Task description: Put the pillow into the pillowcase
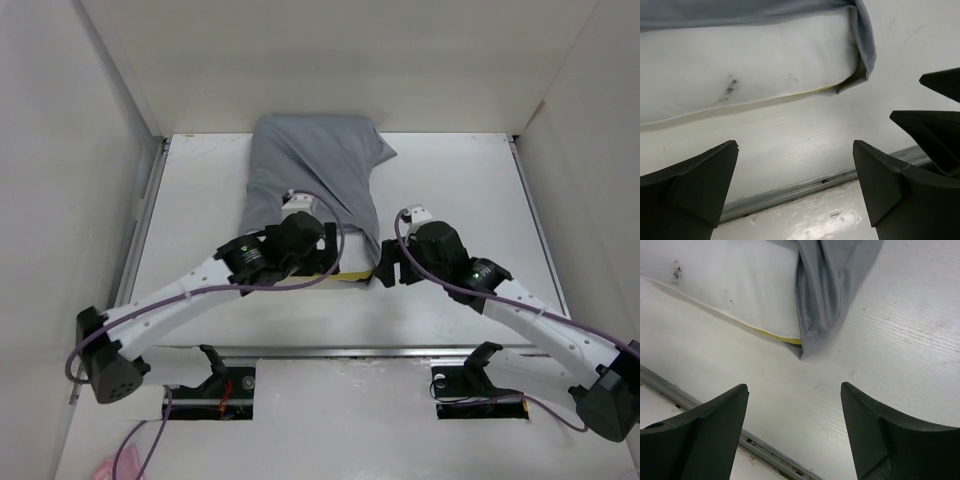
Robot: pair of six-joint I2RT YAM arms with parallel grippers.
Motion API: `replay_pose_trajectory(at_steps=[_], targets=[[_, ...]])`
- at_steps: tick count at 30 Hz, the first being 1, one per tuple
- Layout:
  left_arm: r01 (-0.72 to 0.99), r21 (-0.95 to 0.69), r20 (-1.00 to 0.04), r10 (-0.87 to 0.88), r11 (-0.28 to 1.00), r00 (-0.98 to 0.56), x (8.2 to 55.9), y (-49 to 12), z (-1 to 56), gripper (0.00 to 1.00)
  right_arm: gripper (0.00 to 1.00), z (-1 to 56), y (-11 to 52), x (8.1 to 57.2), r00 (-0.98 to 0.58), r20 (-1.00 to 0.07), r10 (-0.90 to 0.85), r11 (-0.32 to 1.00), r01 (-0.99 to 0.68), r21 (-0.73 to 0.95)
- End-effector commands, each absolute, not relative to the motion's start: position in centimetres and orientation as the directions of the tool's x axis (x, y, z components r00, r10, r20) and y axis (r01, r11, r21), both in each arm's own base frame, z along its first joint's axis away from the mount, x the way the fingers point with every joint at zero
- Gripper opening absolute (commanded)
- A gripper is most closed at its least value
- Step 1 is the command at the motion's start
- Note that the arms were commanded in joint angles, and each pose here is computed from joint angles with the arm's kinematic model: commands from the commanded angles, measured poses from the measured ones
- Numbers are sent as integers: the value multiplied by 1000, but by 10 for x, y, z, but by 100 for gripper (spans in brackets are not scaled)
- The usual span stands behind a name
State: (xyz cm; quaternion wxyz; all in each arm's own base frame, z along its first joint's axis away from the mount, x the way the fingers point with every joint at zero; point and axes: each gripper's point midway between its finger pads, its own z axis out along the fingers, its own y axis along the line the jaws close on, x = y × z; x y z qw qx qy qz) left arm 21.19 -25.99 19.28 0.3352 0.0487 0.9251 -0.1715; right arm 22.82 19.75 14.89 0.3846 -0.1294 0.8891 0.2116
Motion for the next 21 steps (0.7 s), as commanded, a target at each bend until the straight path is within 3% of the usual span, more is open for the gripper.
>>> replay_pose_trajectory(at_steps=[1, 5, 11, 12, 14, 15, 16, 19, 21], targets=[[-16, -268, -663, -196, 963, -723, 212, -209, 195, 100, 80, 176, 213, 236, -618, -782, -84, 845, -460, 273], [-308, -215, -723, -363, 927, -588, 258, -136, 186, 100, 83, 194, 271, 232, -568, -811, -136, 740, -603, 298], [-384, -211, -688, -415, 899, -595, 312, -105, 154, 100, 85, 194, 325, 252, -530, -821, -212, 751, -626, 210], [-398, -178, -675, -406, 900, -616, 318, -98, 142, 94, 86, 194, 326, 255, -529, -822, -210, 758, -620, 205], [-392, -162, -642, -398, 906, -655, 317, -100, 122, 72, 86, 206, 329, 263, -513, -840, -177, 773, -601, 204], [-388, -143, -613, -389, 910, -687, 315, -103, 106, 43, 88, 202, 328, 266, -516, -837, -182, 781, -593, 196], [-366, -141, -591, -374, 920, -714, 309, -111, 94, 33, 88, 208, 327, 271, -505, -847, -168, 794, -579, 187], [-238, -180, -533, -298, 955, -792, 289, -154, 76, 13, 89, 204, 324, 270, -513, -839, -180, 802, -571, 177], [-142, -241, -502, -249, 960, -829, 275, -186, 75, 8, 91, 199, 320, 270, -515, -834, -198, 808, -567, 159]])
